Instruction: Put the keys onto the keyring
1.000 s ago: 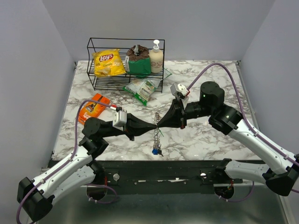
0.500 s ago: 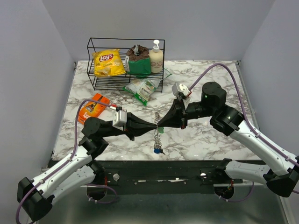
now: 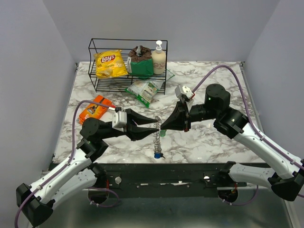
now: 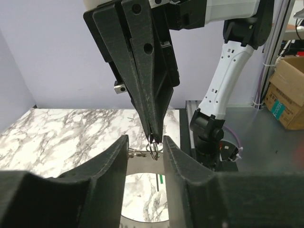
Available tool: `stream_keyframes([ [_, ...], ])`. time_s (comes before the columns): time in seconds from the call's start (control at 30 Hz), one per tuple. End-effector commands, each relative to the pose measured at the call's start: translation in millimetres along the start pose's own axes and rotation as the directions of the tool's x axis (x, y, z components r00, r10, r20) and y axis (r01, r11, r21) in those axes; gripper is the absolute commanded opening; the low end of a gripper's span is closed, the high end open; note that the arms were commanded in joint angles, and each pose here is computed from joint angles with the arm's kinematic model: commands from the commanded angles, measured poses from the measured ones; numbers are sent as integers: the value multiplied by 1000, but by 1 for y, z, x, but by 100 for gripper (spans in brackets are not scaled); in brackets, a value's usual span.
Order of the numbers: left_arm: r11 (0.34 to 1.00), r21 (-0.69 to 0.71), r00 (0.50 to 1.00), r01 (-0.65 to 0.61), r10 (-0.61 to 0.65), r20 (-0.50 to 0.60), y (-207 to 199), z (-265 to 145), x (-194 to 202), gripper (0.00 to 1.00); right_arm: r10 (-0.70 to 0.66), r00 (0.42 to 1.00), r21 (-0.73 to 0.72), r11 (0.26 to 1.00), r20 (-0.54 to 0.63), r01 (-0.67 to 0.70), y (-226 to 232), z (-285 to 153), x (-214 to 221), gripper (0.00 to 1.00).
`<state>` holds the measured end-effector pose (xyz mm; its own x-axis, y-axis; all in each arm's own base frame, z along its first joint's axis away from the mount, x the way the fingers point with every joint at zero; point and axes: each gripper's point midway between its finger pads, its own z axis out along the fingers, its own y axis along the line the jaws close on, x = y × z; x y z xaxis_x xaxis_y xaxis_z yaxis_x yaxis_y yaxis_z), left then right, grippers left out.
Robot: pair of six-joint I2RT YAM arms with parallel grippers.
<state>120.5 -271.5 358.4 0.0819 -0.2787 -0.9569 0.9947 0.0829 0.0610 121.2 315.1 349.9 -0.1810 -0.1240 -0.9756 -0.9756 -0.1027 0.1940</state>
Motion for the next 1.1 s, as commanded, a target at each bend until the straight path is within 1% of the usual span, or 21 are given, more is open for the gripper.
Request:
stream_keyframes([
  [0.0,999,-18,999,-39,38,-16,3,0,-10,51,-40,999,3,999,11,40,4,-2,-2,1],
  [0.07,999,-19,998,-51,50,-26,4,1,-13,53,-39,999,9,999,2,39,2,-2,0,1],
  [0.1,999,-15,998,-41,40,-50,4,1,-9,57,-38,999,11,999,0,38,2,-3,1,1],
  [0.13,998,-10,996,-58,58,-63,4,0,-8,58,-38,999,10,999,-8,38,1,-3,3,1],
  [0.17,997,-3,995,-73,73,-65,3,2,-15,60,-37,999,14,999,-12,38,0,-3,4,1],
  [0.2,999,-1,992,-45,44,-115,3,0,-5,62,-33,999,16,999,-17,33,0,-3,5,1],
  [0.23,998,5,988,-68,68,-136,4,0,-4,62,-18,999,18,1000,-28,19,0,-3,8,1],
  [0.27,996,9,987,-85,86,-138,4,2,-15,63,-42,999,20,999,-35,42,-2,-3,10,1],
  [0.3,997,12,982,-78,79,-170,6,2,-11,63,-44,998,23,999,-38,45,-3,-3,11,1],
  [0.33,999,4,973,-38,38,-226,6,-1,-1,63,-43,998,23,999,-48,44,-3,-3,13,1],
  [0.37,998,8,966,-60,60,-251,8,-2,0,63,-43,998,29,999,-54,45,-4,-4,15,1],
  [0.4,998,6,962,-59,59,-265,10,1,-7,62,-46,997,33,998,-58,48,-4,-5,16,1],
  [0.43,1000,-5,949,-20,17,-314,10,-3,1,62,-47,996,34,998,-70,50,-4,-6,18,1],
  [0.5,1000,-8,939,-9,6,-344,13,0,-2,62,-55,995,46,997,-82,59,-6,-8,20,1],
  [0.53,1000,-17,925,27,-31,-380,12,-3,5,62,-59,994,46,997,-95,64,-5,-9,22,1],
  [0.57,999,-17,923,27,-31,-383,12,-1,-1,62,-61,993,53,996,-104,67,-6,-10,24,1],
  [0.6,998,-30,904,64,-70,-423,13,-3,9,62,-64,992,57,996,-111,70,-6,-11,25,1],
  [0.7,994,-56,882,98,-113,-458,16,-4,15,63,-63,987,70,995,-151,74,-8,-14,31,1],
  [0.73,993,-51,878,103,-115,-465,15,-4,16,63,-48,982,71,996,-182,62,-10,-15,39,1],
  [0.87,992,-33,864,119,-120,-490,13,-5,19,65,-28,972,67,997,-234,45,-12,-15,48,1],
  [1.07,985,-28,834,170,-159,-528,13,-4,32,65,-20,966,69,997,-256,39,-16,-15,50,1],
])
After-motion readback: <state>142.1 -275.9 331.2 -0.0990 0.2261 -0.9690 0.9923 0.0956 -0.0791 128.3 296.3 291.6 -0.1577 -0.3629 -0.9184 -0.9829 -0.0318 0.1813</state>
